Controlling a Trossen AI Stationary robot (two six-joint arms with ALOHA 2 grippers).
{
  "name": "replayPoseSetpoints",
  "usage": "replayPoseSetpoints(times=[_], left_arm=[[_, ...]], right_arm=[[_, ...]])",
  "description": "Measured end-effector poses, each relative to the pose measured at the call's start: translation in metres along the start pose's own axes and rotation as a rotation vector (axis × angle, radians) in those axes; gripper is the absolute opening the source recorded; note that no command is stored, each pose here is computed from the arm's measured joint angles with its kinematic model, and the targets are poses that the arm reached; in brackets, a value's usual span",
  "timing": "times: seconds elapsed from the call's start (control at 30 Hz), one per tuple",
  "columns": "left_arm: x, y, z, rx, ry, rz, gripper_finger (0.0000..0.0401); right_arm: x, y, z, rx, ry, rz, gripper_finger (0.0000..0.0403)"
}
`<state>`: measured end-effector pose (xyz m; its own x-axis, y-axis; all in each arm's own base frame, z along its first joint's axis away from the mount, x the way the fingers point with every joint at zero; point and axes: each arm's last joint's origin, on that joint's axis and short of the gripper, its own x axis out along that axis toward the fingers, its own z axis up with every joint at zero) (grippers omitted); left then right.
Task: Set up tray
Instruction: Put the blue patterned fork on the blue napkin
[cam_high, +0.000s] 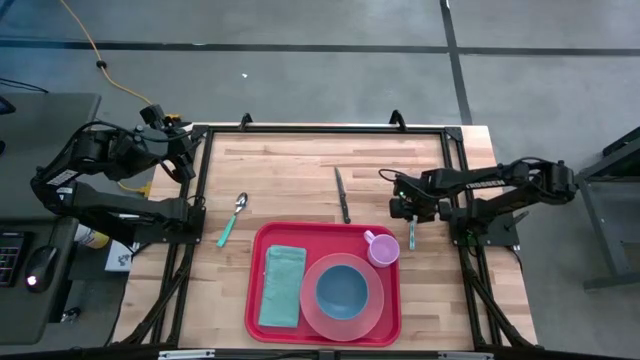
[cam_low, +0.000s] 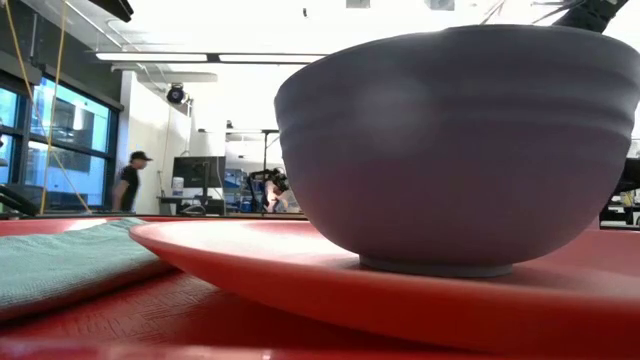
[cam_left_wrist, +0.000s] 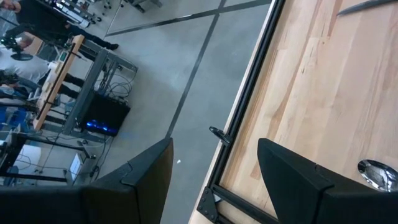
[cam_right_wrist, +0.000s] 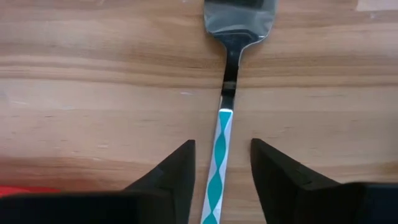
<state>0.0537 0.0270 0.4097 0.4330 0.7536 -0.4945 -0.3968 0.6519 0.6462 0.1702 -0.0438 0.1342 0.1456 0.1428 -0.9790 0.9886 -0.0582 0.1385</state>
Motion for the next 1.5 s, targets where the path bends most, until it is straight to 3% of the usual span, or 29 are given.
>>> replayPoseSetpoints(times=[0.83, 1.23, 1.5], left_arm=[[0.000, 0.000, 0.000, 0.000, 0.001, 0.002, 0.0264], [0.000, 0.000, 0.000, 0.000, 0.001, 0.005, 0.0264], [0.000, 0.000, 0.000, 0.000, 0.001, 0.004, 0.0264]], right_arm=[[0.000, 0.004, 0.001, -0.058, -0.008, 0.042, 0.0007], [-0.001, 0.008, 0.001, -0.098, -0.014, 0.063, 0.0002], [-0.021, 0.024, 0.002, -0.149, -0.061, 0.076, 0.0001]])
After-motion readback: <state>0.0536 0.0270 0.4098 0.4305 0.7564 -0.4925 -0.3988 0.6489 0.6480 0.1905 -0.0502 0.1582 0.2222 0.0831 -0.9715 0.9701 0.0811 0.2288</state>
